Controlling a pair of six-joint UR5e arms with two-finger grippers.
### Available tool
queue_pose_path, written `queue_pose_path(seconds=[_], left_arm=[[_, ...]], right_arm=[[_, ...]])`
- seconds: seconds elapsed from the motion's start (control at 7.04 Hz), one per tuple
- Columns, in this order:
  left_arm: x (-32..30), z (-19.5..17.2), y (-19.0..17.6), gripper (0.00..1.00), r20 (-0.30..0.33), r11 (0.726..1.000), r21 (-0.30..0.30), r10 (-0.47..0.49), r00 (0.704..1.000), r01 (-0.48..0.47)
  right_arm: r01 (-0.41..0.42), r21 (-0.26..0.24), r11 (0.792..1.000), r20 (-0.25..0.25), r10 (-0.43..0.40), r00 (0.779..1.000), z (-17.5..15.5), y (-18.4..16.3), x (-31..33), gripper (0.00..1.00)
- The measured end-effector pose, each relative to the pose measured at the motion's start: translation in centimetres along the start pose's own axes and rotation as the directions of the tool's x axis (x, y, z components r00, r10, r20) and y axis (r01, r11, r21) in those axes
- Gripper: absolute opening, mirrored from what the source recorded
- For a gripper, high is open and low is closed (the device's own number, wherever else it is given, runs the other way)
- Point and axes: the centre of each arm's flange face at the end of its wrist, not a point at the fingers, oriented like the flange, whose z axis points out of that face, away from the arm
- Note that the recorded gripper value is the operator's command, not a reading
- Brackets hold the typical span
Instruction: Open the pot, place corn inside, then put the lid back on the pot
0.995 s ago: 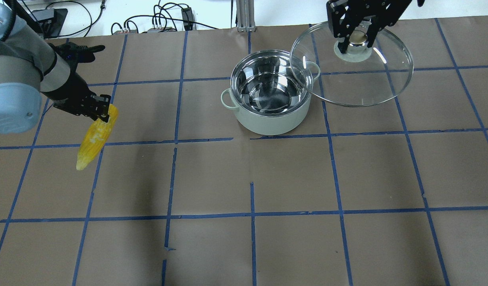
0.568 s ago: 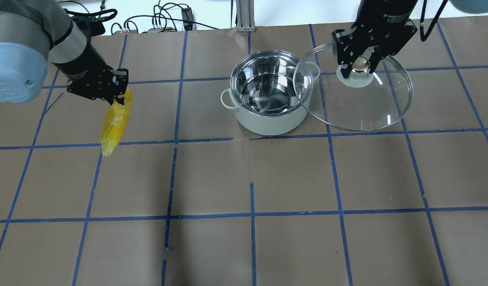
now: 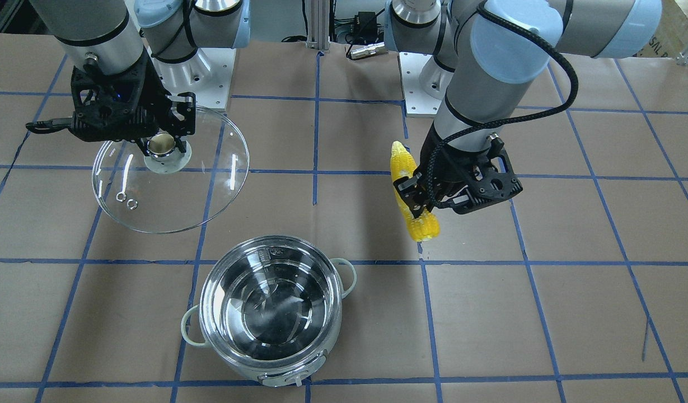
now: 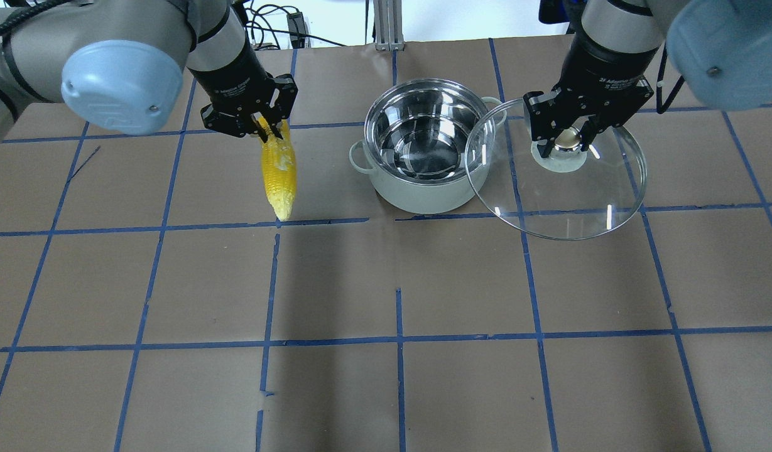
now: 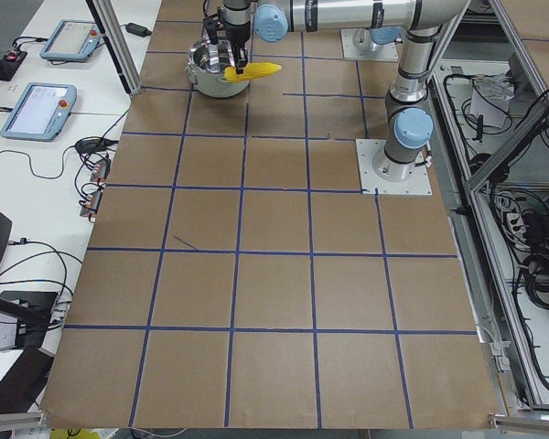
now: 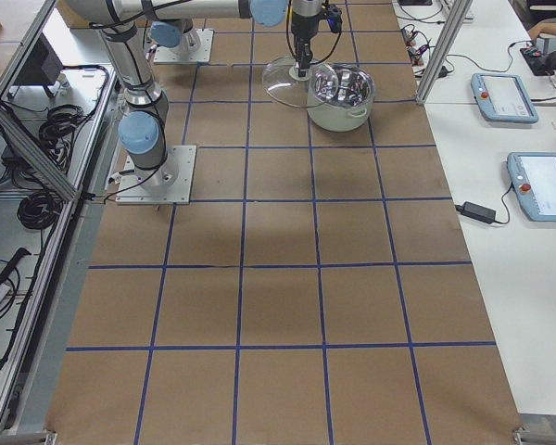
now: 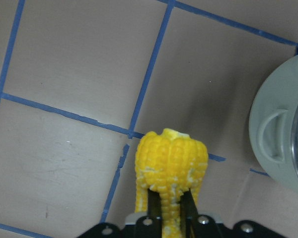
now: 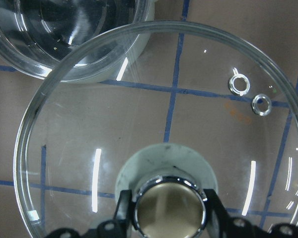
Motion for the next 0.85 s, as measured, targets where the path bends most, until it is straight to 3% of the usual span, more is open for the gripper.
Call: queue_pose_path(seconds=[0.43, 0.57, 0.85], left_arm=[[7.1, 3.1, 0.6, 0.04, -0.057, 0.996, 0.018, -0.084, 0.995, 0.085], [8.9, 3.8, 0.2, 0.04, -0.066, 0.994, 0.020, -0.105, 0.992, 0.107], [12.8, 5.2, -1.2, 0.03, -0.132, 0.989, 0.005, -0.146, 0.980, 0.148]], right_arm=[[-0.007, 0.014, 1.000, -0.002, 0.007, 1.000, -0.5, 1.2, -0.2, 0.16], [-0.004, 0.038, 0.999, -0.002, 0.004, 1.000, -0.5, 1.9, -0.4, 0.17], [0.000, 0.137, 0.991, -0.006, 0.001, 1.000, -0.4, 2.0, -0.6, 0.19]])
